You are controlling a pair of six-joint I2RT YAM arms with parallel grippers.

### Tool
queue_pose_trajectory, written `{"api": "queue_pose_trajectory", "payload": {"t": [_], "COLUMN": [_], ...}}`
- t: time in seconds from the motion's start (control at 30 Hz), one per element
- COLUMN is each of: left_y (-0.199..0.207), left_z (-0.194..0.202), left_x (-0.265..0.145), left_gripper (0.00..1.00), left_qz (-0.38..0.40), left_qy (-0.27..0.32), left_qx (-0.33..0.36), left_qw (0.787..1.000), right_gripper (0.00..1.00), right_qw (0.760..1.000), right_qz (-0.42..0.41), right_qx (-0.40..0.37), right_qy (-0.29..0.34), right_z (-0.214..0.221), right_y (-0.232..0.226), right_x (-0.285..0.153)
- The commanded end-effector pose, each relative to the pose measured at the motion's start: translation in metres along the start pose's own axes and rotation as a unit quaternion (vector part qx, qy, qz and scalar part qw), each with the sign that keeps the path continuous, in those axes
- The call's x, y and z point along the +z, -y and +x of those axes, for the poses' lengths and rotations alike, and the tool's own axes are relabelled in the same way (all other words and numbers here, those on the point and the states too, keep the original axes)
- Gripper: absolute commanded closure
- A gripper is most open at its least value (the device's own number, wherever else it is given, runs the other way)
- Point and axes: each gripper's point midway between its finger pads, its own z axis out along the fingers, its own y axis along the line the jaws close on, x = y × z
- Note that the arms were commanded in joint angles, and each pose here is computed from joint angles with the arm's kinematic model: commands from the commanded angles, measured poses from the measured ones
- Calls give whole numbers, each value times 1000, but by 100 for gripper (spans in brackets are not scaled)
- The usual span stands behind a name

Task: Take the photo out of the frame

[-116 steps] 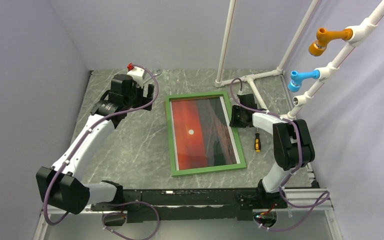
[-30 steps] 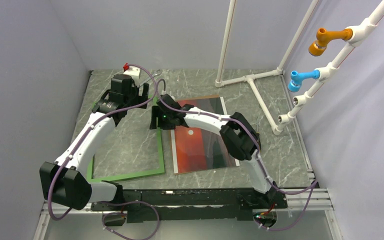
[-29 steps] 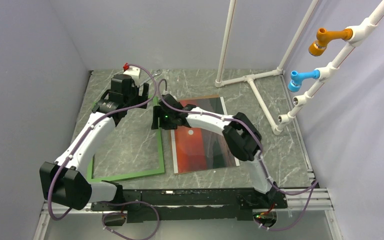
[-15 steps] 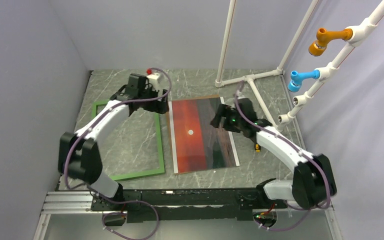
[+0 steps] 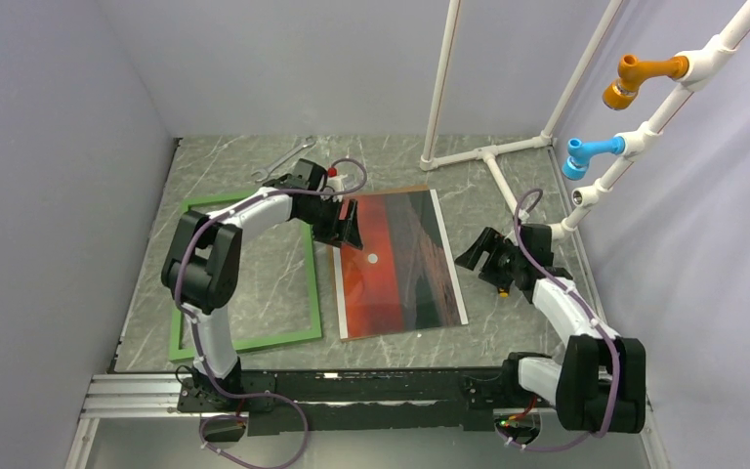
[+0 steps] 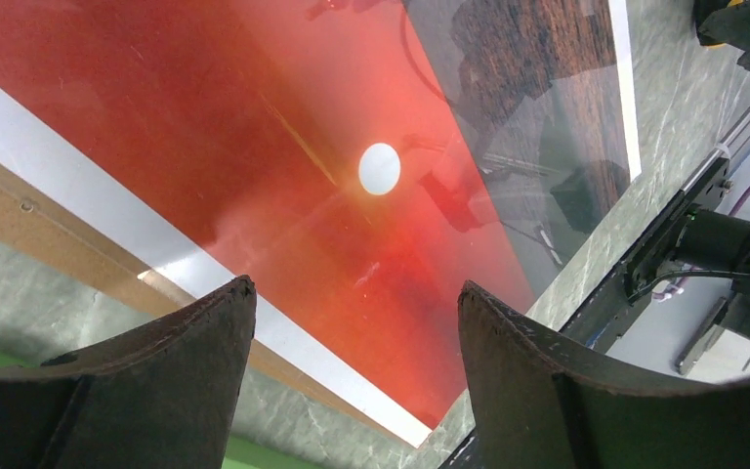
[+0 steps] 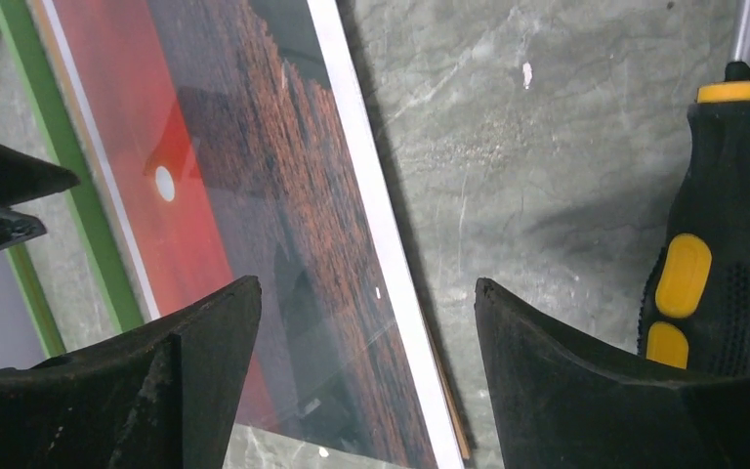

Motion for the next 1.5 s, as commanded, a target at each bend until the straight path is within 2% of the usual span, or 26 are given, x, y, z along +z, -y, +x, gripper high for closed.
{"api": "queue_pose_trajectory", "payload": {"t": [0.0,0.4,0.97,1.47], "left_y": [5,-16,-29,-34], "left_z": [-6,4,12,14], "left_x": [6,21,32,36], "left_gripper": [22,21,20,20], "left_qz": [25,20,16,13], "left_qy": [-11,-40,-59,-65], "left_qx": [-21,-66,-84,-92], "left_qw": [999,997,995,994], "right_gripper": [20,22,28,30], "right_qw": [996,994,978,972], "right_qz": [-82,-95,-201,-232], "right_qx": [-17,-11,21,18], "right_qy": [-3,-46,-46,-28], "right_z": [-6,13,-12,-31], "right_y": [-20,-12,-44,-62], "right_x": [6,22,49,43]}}
